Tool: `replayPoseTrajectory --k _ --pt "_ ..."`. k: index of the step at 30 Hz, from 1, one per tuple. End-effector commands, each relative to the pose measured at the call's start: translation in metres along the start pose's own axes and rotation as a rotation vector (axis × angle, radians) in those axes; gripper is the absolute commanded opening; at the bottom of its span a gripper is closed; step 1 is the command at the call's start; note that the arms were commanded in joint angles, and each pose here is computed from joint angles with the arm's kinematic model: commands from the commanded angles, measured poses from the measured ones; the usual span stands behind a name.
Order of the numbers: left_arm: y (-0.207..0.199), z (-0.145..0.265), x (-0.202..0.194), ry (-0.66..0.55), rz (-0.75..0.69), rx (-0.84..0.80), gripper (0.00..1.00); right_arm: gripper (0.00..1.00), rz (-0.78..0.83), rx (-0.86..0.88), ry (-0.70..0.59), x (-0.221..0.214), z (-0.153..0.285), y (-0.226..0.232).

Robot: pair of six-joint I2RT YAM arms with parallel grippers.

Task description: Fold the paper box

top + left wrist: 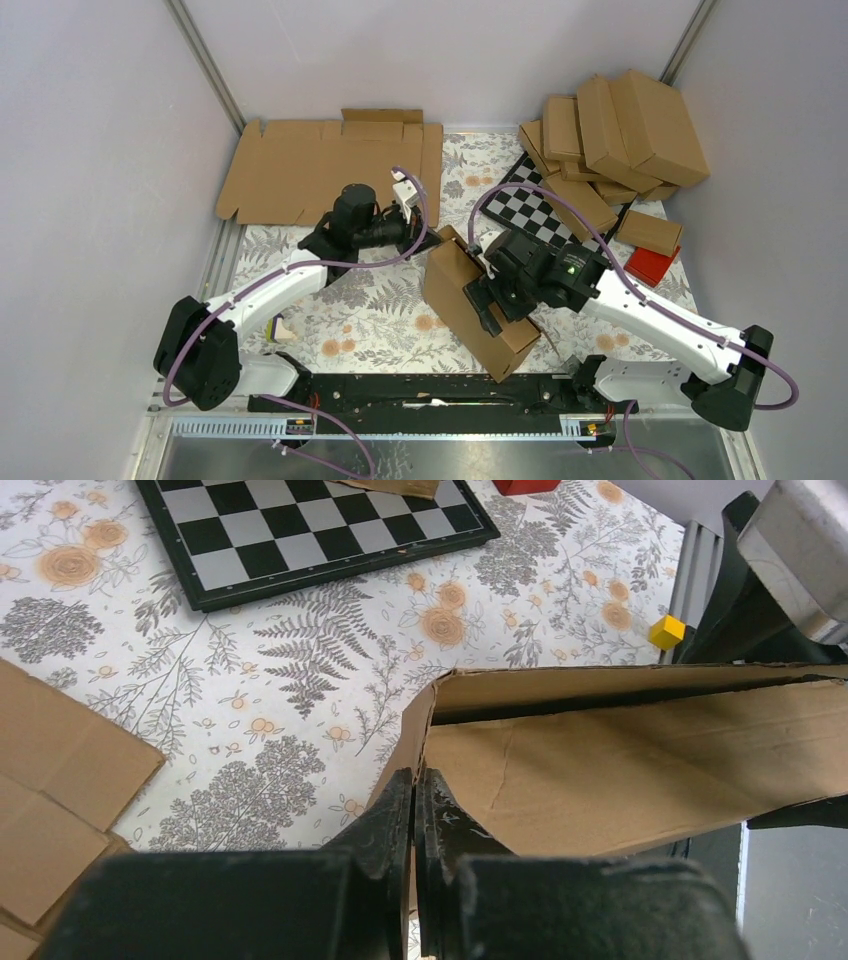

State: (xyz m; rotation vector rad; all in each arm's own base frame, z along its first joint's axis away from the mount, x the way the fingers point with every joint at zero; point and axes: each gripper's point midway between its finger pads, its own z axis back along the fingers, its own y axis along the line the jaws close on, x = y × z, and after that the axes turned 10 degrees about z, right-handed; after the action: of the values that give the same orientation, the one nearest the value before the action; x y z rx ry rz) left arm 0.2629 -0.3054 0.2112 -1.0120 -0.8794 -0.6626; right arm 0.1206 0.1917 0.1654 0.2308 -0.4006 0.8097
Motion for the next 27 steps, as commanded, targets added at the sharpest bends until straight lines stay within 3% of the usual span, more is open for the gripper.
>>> replayPoseTrajectory --k 1,8,17,22,27 --pt "-0.008 0.009 0.043 -0.085 -0.058 0.045 0.00 0.95 0.002 -0.081 -0.001 0.009 0.007 -0.012" --pt "-0.015 0.011 0.055 -0.083 -0.002 0.093 0.00 0.95 -0.009 -0.094 0.000 0.012 0.006 -0.013" --pt "-0.008 0.008 0.046 0.041 0.156 0.177 0.00 0.97 -0.011 -0.177 0.028 0.008 0.001 -0.027" --pt "-0.008 0.009 0.046 0.043 0.182 0.185 0.00 1.00 -0.012 -0.186 0.026 0.010 0.000 -0.029" --pt "-0.009 0.007 0.044 0.050 0.186 0.181 0.00 1.00 -0.011 -0.136 -0.064 0.028 0.012 -0.020"
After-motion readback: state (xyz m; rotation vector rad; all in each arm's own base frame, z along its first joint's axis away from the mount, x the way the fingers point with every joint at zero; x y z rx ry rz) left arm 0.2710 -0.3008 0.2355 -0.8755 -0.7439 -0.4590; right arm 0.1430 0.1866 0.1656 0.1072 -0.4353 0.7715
